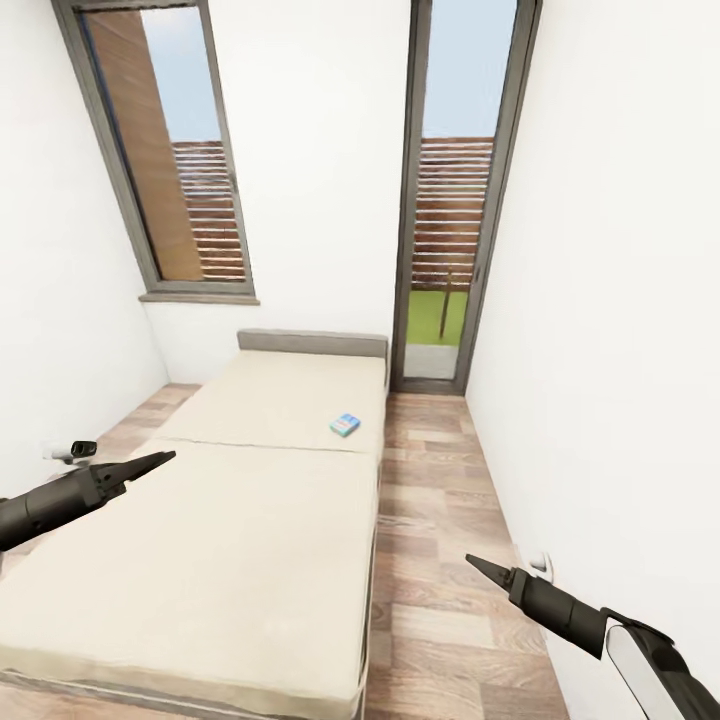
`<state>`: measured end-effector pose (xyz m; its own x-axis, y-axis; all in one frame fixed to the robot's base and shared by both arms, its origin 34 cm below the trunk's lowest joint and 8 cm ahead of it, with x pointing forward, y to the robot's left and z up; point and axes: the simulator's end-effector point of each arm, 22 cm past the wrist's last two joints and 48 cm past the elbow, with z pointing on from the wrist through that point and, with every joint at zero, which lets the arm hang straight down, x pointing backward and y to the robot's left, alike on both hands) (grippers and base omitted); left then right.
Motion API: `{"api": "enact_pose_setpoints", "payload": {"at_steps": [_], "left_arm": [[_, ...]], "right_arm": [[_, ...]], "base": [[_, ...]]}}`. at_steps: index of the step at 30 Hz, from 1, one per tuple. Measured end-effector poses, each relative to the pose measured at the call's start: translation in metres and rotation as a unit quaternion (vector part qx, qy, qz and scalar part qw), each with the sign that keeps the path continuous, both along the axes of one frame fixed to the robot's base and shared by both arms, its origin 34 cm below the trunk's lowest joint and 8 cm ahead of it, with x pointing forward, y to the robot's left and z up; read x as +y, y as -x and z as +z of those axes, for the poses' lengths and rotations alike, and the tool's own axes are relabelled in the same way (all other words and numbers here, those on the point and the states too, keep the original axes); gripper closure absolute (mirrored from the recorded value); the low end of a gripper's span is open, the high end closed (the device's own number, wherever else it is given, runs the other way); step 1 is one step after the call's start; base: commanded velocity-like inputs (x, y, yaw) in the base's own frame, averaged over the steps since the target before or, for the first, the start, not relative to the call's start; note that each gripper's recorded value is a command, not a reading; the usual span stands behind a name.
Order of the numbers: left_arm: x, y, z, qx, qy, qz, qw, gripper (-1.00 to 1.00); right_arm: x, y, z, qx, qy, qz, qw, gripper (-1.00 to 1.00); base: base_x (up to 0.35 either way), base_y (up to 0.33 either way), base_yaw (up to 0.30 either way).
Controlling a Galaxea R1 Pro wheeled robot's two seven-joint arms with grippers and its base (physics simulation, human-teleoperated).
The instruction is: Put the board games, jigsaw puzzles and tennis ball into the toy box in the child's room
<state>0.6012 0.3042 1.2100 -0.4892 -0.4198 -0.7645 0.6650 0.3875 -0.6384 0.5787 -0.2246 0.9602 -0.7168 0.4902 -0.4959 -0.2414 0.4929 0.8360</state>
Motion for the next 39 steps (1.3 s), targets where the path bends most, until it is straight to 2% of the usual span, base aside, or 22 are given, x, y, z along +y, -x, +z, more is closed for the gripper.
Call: {"api": "enact_pose_setpoints", "payload": {"at_steps": [9, 23, 39], "left_arm": [[0.0001, 0.0004, 0.0003, 0.0, 0.0, 0.0, 1.0, -1.0], [0.0001, 0.0005, 0.0003, 0.0, 0.0, 0.0, 1.0, -1.0], [0.0002, 0.0003, 0.0001, 0.0, 0.0, 0.0, 1.0, -1.0]], "right_arm": [[0.0001, 0.0, 0.0004, 0.0, 0.0, 0.0, 1.0, -1.0], [-0.0001, 0.0001, 0.0003, 0.0, 0.001, 0.0, 1.0, -1.0], [0.0003, -0.0001, -0.0001, 0.0, 0.001, 0.0, 1.0, -1.0]], "base": [[0.029, 0.002, -0.055], [0.209, 0.037, -0.003], [0.186, -0.094, 0.007]]}}
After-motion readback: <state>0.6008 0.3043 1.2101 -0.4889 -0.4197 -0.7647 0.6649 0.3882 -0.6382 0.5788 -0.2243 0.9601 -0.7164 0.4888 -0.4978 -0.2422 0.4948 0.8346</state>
